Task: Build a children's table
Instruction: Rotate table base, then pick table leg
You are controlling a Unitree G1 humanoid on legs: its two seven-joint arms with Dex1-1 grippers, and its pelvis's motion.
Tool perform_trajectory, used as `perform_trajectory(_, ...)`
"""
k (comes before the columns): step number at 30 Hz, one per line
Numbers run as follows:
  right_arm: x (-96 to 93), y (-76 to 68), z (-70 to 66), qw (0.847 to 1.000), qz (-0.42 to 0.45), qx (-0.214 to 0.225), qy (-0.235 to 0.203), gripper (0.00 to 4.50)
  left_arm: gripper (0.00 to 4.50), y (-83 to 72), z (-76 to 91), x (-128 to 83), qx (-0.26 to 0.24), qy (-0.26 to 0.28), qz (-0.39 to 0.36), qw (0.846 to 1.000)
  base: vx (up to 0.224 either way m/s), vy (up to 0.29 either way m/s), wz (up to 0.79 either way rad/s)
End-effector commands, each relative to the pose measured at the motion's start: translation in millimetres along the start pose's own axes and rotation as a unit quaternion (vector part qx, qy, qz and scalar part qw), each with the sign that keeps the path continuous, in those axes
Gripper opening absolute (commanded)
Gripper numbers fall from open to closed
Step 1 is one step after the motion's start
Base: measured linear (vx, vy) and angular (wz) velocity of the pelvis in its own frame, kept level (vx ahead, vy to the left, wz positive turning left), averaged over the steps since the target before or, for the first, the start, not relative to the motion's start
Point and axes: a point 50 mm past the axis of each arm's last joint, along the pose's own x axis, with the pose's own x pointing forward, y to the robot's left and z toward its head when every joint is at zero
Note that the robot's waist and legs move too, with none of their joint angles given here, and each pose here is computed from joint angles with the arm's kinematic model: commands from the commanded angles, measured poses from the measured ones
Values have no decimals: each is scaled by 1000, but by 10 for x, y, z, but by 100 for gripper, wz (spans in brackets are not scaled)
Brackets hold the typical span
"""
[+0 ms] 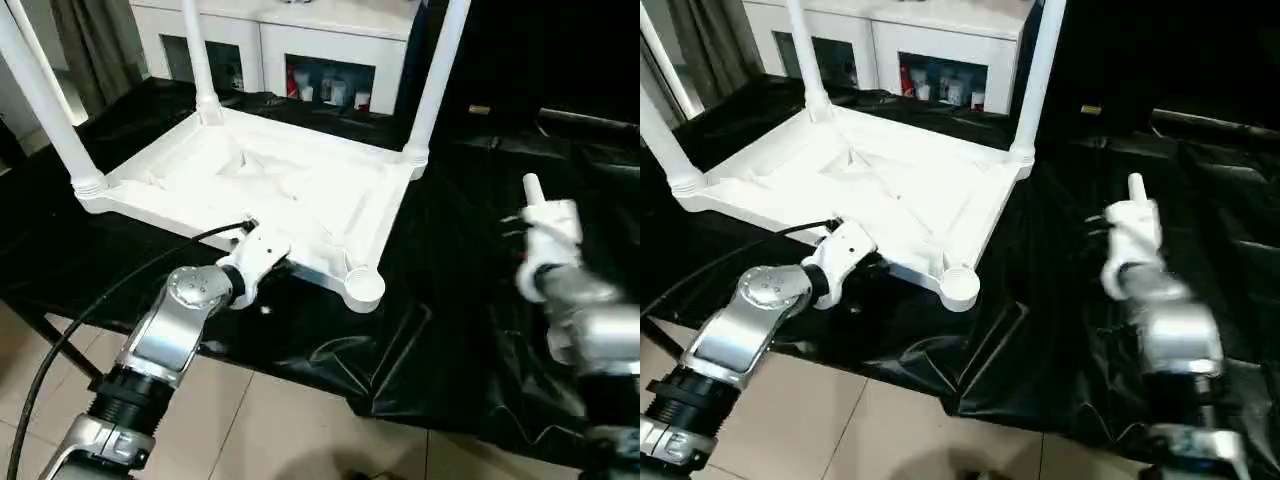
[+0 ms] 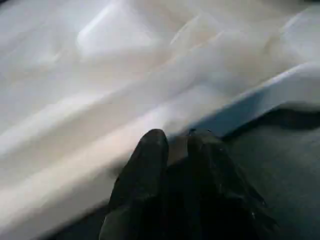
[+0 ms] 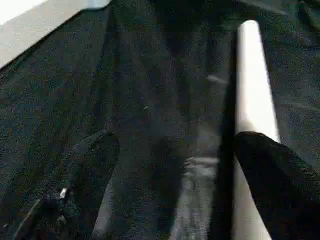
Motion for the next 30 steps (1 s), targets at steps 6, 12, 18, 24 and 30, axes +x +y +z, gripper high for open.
perform_trajectory(6, 5, -382, 91, 998, -40, 17, 54, 449, 104, -137, 159, -34, -23, -78, -59, 995, 0, 0, 0)
perform_trajectory(12, 84, -510, -19, 991, -13, 33, 128, 449, 104, -224, 274, -62, -20, -107, -118, 987, 0, 0, 0)
perform_trajectory(18, 163, -622, -139, 981, -17, 51, 187, 449, 104, -317, 352, -117, -10, -118, -176, 977, 0, 0, 0)
perform_trajectory(24, 190, -620, -296, 967, 0, 66, 246, 432, 104, -344, 399, -190, -3, -118, -204, 972, 0, 0, 0)
perform_trajectory(30, 207, -629, -334, 962, 4, 72, 262, 377, 104, -384, 465, -273, 0, -123, -241, 963, 0, 0, 0)
